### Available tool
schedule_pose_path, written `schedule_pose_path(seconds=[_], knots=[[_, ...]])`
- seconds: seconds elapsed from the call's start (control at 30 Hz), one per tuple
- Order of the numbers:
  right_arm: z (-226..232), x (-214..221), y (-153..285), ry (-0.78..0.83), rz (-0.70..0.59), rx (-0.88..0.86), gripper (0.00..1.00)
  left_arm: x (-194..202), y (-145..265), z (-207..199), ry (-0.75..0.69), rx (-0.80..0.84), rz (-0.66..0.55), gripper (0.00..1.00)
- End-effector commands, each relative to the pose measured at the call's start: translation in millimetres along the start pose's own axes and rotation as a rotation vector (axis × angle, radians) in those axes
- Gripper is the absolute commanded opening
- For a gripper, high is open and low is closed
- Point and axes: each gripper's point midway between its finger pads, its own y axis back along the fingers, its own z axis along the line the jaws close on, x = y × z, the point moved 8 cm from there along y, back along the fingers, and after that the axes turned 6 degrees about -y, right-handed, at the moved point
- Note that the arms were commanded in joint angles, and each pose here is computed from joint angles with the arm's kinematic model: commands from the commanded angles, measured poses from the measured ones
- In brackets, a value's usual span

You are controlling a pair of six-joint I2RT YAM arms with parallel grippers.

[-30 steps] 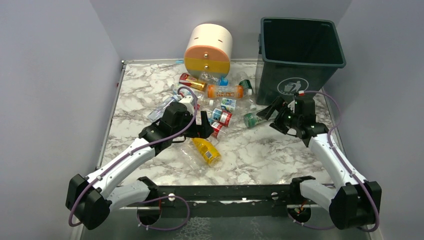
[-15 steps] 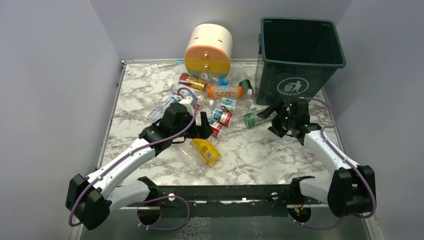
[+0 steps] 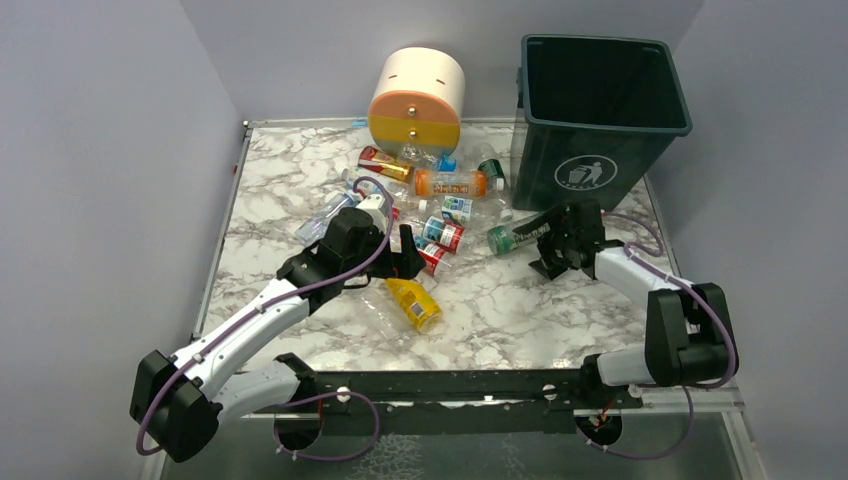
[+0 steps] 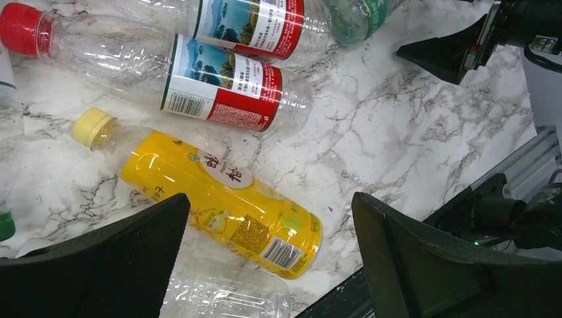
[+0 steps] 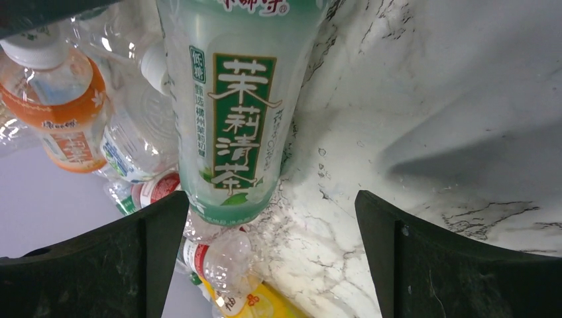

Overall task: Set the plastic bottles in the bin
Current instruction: Pick up the plastic bottle at the center of the board.

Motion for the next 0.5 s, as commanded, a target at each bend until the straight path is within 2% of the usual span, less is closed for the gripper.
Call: schedule_pose_path(seconds=[0.0,0.47], knots=[[15,-10,-6,-0.075,-0.079,-0.036,1.00,0,1,0,0.002,-0.006,-0.030,0.99],[12,-17,-30,-0.164,-0.115,-0.002,0.98,0,2,0,-0.001,-0.001,-0.035,0.99]])
